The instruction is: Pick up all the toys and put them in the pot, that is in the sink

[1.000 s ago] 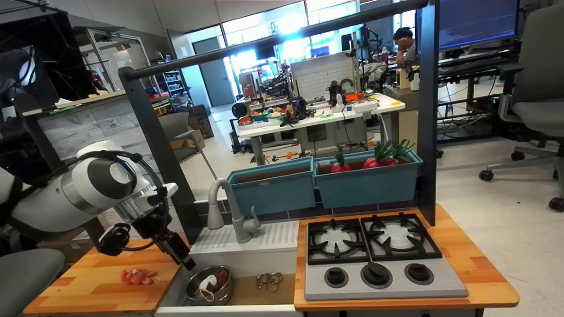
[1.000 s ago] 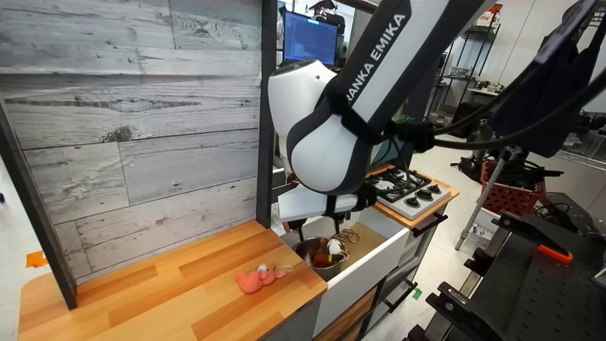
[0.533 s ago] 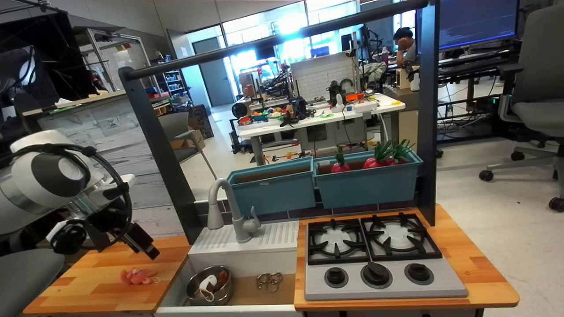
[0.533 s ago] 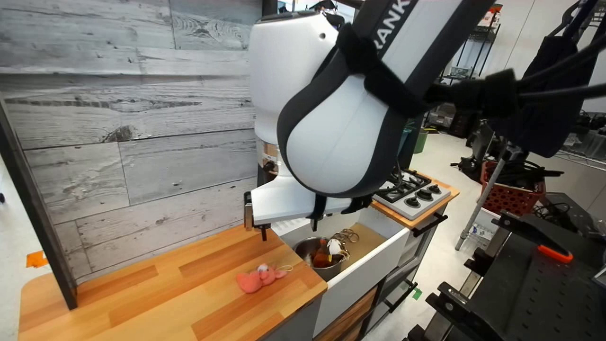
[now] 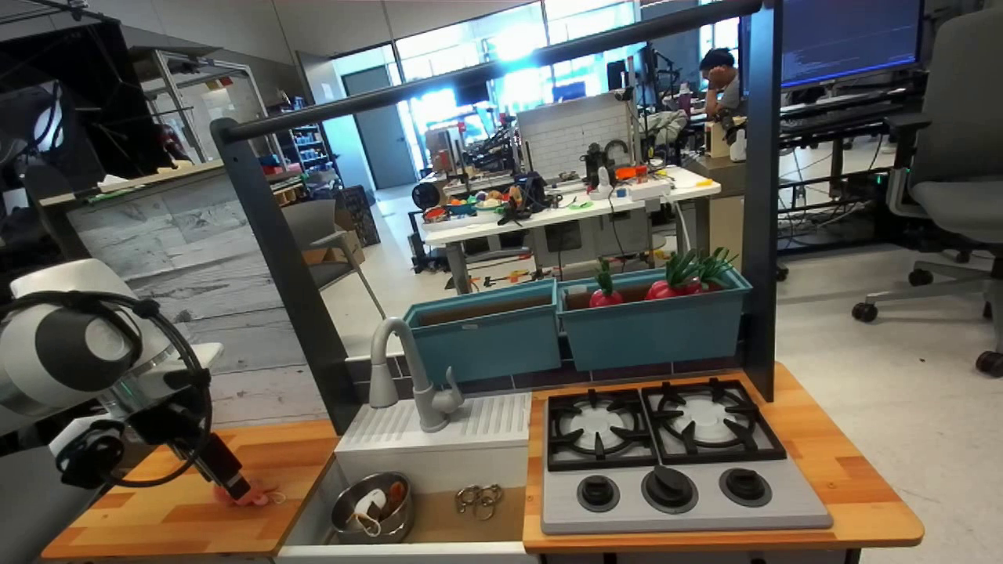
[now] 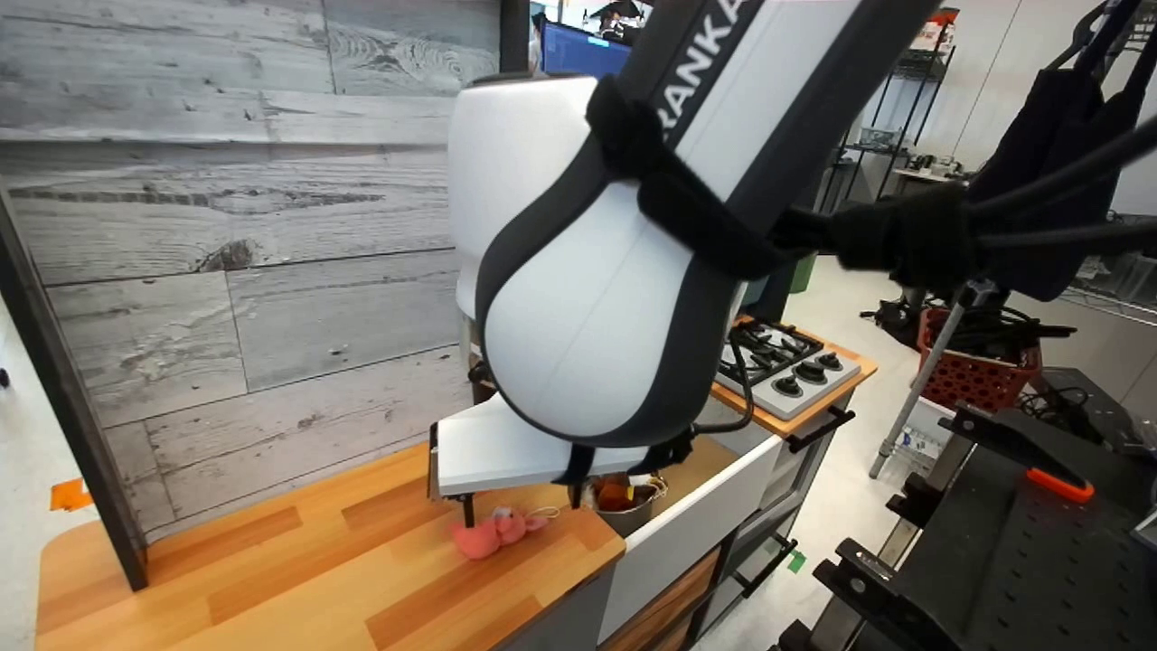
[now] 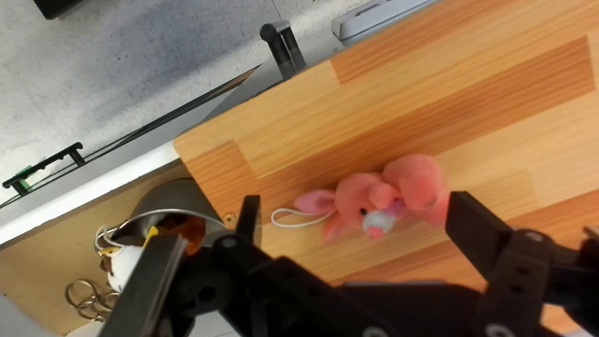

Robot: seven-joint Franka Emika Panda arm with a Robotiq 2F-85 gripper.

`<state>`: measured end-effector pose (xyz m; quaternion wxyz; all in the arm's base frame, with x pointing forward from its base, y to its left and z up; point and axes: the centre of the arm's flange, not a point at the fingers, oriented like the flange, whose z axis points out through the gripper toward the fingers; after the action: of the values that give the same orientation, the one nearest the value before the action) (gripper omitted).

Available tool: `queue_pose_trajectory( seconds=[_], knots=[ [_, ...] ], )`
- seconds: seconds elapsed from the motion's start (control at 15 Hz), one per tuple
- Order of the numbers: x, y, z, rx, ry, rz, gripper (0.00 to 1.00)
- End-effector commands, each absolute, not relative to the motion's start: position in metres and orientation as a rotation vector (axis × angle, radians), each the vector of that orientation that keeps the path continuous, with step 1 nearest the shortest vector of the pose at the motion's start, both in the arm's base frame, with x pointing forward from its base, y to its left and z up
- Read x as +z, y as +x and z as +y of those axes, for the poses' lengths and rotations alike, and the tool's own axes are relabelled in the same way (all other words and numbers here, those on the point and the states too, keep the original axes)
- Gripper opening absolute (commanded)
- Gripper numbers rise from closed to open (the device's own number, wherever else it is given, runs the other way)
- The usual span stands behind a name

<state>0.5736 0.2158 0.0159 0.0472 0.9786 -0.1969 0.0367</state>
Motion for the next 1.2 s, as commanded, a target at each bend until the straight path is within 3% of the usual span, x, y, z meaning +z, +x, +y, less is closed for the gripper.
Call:
queue_pose_trajectory(
  seconds=[0.0,0.33,0.67,0.93,1.0,1.13],
  knots=[
    [-0.006,0.587,0.228,0.101,2.997,-0.638,0.74],
    [-0.016,0.591,0.232,0.134,2.997,-0.634,0.34],
    [-0.002,0.583,0.236,0.171,3.021,-0.604,0.0],
    [0.023,0.575,0.238,0.231,3.048,-0.531,0.0],
    [0.027,0.572,0.239,0.238,3.049,-0.507,0.26],
    [0.035,0.57,0.237,0.232,3.012,-0.465,0.34]
  ],
)
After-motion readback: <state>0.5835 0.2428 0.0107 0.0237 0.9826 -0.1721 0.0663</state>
